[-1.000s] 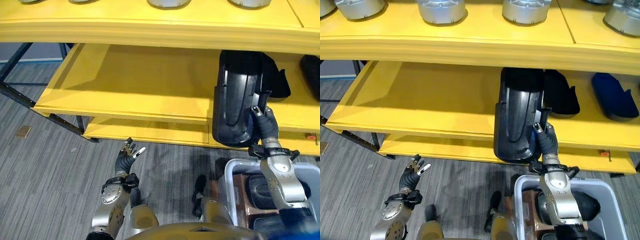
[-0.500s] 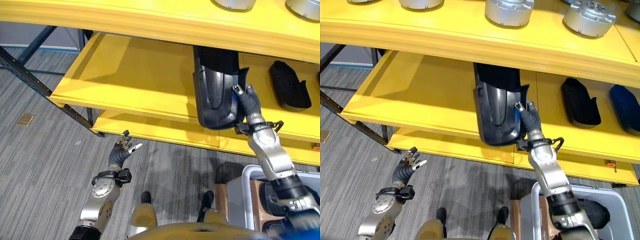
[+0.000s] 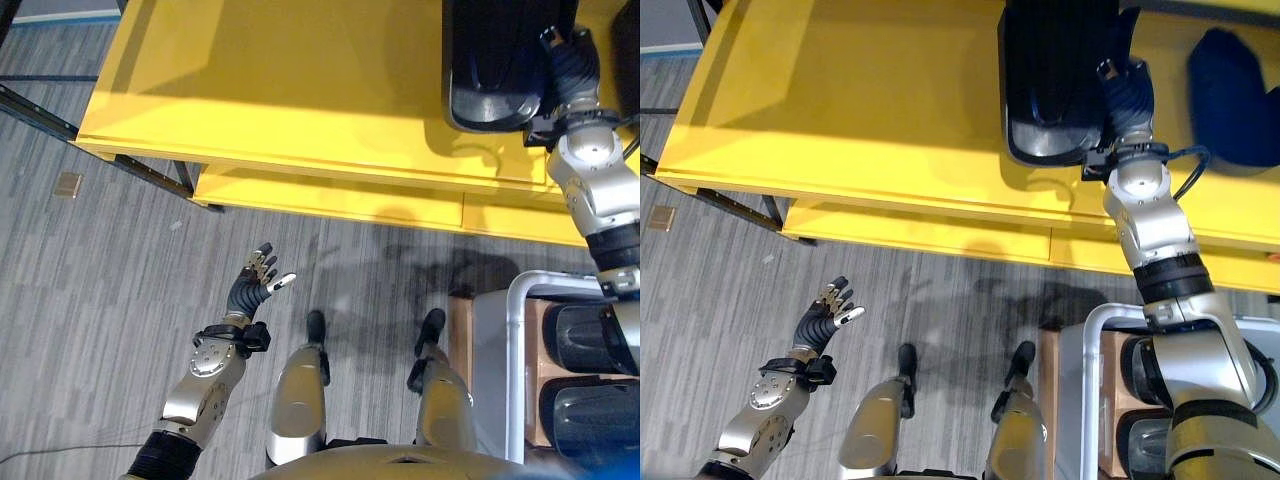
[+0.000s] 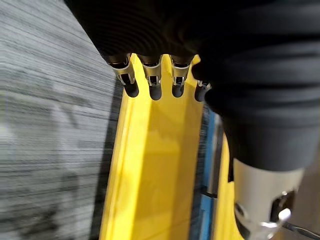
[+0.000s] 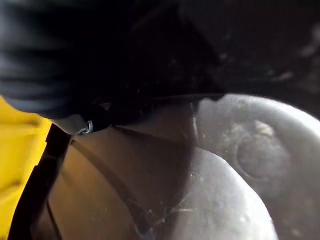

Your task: Move parts from the plastic box to the shelf.

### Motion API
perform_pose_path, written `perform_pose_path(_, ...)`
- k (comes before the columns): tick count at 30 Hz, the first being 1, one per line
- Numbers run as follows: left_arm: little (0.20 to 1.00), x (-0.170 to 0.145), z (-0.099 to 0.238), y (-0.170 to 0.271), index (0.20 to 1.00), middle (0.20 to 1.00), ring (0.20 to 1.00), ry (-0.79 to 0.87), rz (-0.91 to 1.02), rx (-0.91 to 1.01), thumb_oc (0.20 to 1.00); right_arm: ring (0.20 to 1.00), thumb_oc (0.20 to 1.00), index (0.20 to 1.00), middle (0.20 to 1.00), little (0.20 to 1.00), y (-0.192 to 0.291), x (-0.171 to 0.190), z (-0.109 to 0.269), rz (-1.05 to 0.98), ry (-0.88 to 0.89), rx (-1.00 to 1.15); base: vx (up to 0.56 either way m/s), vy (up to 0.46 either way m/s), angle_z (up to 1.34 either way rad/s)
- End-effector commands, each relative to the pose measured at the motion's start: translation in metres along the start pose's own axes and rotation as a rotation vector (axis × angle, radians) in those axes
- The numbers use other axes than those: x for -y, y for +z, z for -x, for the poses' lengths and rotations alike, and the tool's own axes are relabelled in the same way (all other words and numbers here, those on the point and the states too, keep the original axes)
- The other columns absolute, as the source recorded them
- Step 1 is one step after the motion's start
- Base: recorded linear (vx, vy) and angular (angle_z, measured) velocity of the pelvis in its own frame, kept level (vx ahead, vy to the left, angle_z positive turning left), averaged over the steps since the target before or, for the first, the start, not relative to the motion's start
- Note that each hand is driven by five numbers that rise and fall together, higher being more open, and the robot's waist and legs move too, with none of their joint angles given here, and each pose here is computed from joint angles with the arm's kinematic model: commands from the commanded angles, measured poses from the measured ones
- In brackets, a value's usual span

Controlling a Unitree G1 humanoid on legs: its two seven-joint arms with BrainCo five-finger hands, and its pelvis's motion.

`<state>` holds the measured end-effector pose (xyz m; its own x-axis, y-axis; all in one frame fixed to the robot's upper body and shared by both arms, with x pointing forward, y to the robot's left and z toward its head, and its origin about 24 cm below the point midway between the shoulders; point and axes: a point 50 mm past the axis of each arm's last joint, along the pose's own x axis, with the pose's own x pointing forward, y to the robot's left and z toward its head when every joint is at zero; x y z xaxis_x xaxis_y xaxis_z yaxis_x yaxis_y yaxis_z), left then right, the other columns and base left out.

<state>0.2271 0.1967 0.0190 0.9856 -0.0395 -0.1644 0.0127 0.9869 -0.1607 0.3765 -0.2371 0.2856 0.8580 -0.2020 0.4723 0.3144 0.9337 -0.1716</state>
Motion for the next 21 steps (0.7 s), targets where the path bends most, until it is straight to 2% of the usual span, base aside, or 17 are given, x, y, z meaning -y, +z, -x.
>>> perform_pose_path(1,1.0,0.008,0.01,0.014,1.0,1.0,1.0,-0.043,0.015,0.086,1.0,0.2,0.2,0.2,0.2,0.2,0.046,0.003,-0.012,-0.04,-0.037,0.166,-0.05,-0.002,-0.15)
perform_pose_path(13,1.0,0.026,-0.002,0.018,1.0,1.0,1.0,-0.101,0.028,0.1,1.0,0.2,0.2,0.2,0.2,0.2,0.053,0.021,-0.043,-0.113,-0.195,0.051,-0.01,-0.015,-0.01)
perform_pose_path(21,1.0,0.029,-0.008,0.026,1.0,1.0,1.0,-0.112,0.03,0.135,1.0,0.2,0.2,0.2,0.2,0.2,0.061,0.039,-0.054,-0.046,-0.262,0.001,0.05,-0.013,0.11)
